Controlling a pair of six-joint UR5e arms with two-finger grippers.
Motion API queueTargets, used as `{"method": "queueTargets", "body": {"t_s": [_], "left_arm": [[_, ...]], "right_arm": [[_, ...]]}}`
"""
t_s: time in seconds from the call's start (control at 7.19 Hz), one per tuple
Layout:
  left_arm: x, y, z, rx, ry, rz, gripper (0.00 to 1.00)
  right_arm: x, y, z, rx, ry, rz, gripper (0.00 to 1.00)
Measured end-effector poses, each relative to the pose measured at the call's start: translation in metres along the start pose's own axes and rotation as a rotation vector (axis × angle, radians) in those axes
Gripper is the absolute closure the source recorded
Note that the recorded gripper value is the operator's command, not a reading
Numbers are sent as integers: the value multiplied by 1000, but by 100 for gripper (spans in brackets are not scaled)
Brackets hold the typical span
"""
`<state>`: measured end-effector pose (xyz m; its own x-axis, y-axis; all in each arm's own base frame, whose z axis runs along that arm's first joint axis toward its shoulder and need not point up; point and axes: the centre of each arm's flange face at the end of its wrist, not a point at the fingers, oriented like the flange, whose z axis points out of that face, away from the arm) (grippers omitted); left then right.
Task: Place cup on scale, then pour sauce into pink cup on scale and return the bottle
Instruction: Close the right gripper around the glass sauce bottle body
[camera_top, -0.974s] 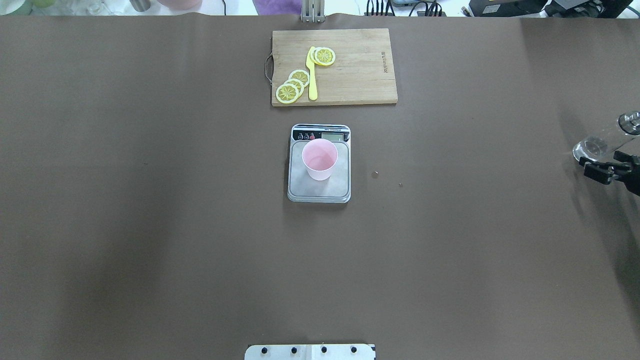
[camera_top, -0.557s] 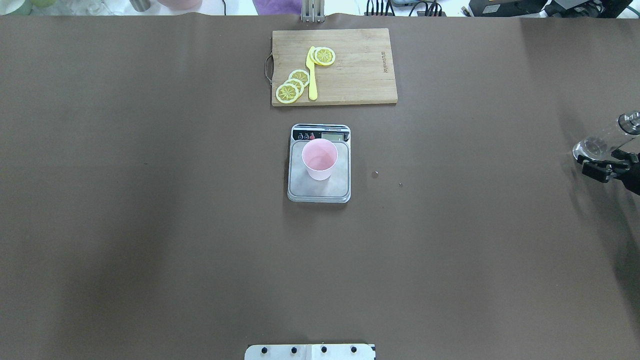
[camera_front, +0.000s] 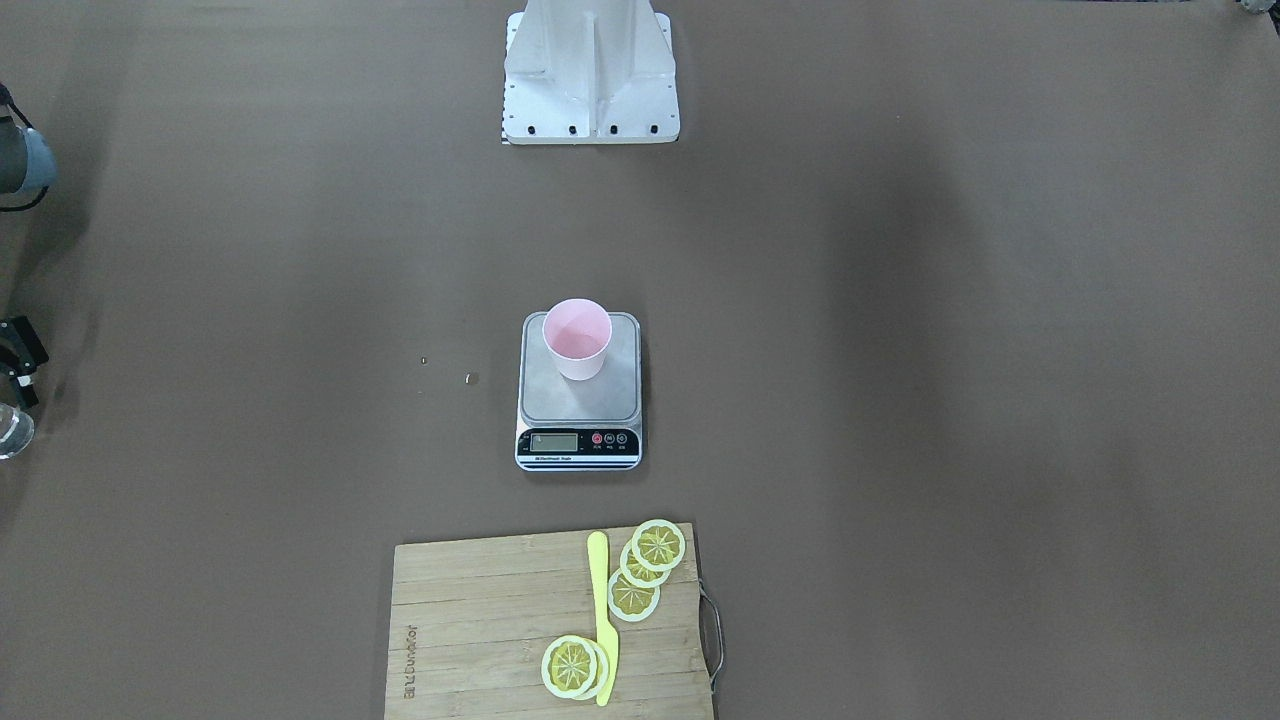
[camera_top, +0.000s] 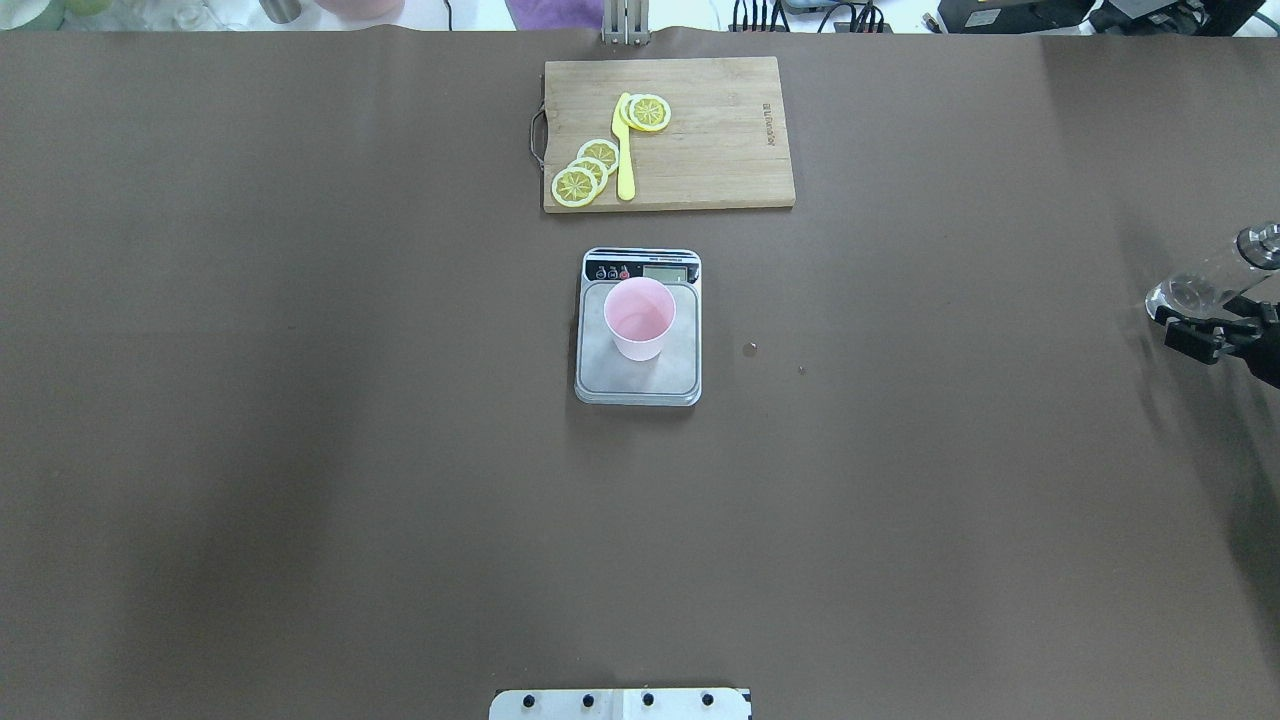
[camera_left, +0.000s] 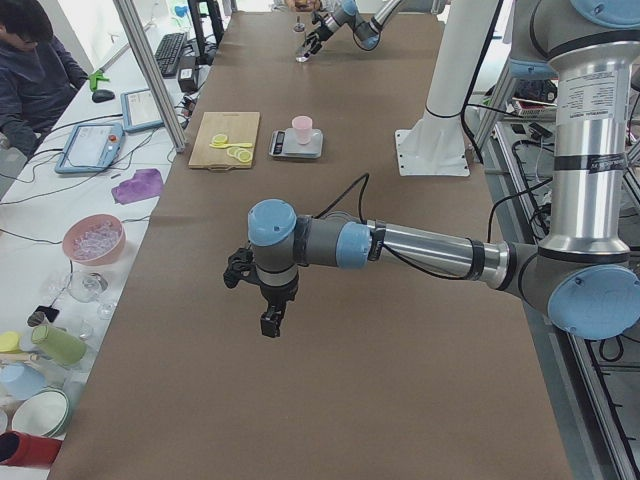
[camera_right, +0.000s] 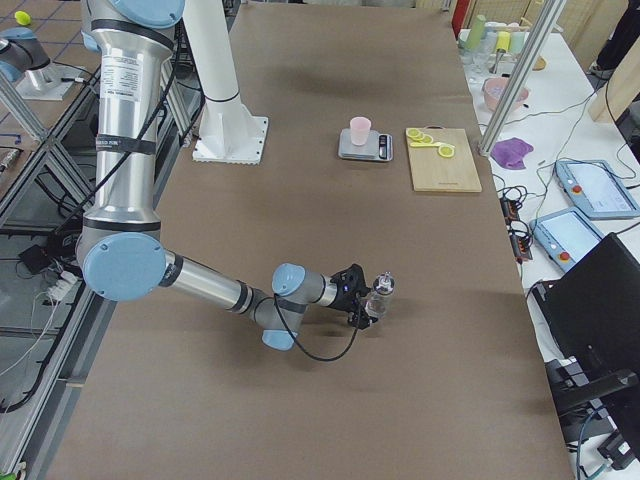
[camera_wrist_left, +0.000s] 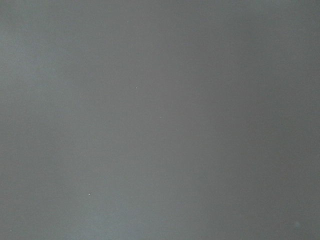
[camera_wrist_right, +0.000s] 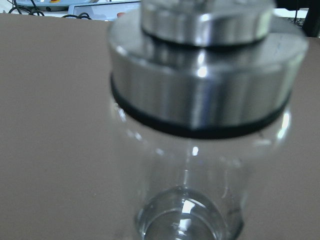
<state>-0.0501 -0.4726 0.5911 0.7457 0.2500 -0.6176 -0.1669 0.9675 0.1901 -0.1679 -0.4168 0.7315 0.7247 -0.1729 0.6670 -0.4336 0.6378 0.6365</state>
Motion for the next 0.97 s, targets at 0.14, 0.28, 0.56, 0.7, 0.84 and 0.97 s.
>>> {"method": "queueTargets", "body": {"t_s": [0.14,0.28,0.56,0.7,0.84,0.97], "left_arm": [[0,0,0,0,0,0,1],[0,0,0,0,1,0,1],[0,0,0,0,1,-1,1],[0,0,0,1,1,0,1],[1,0,-1,2,0,1,1],[1,-1,-1,4,0,2,1]], "right_arm": [[-1,-1,0,3,0,0,1],[-1,-2,1,8,-2,0,1],[-3,-4,1,20,-7,1,1],[-3,-5,1,22,-8,1,2],[-3,-5,1,25,-7,2,2],[-3,-6,1,30,-3,2,3]]}}
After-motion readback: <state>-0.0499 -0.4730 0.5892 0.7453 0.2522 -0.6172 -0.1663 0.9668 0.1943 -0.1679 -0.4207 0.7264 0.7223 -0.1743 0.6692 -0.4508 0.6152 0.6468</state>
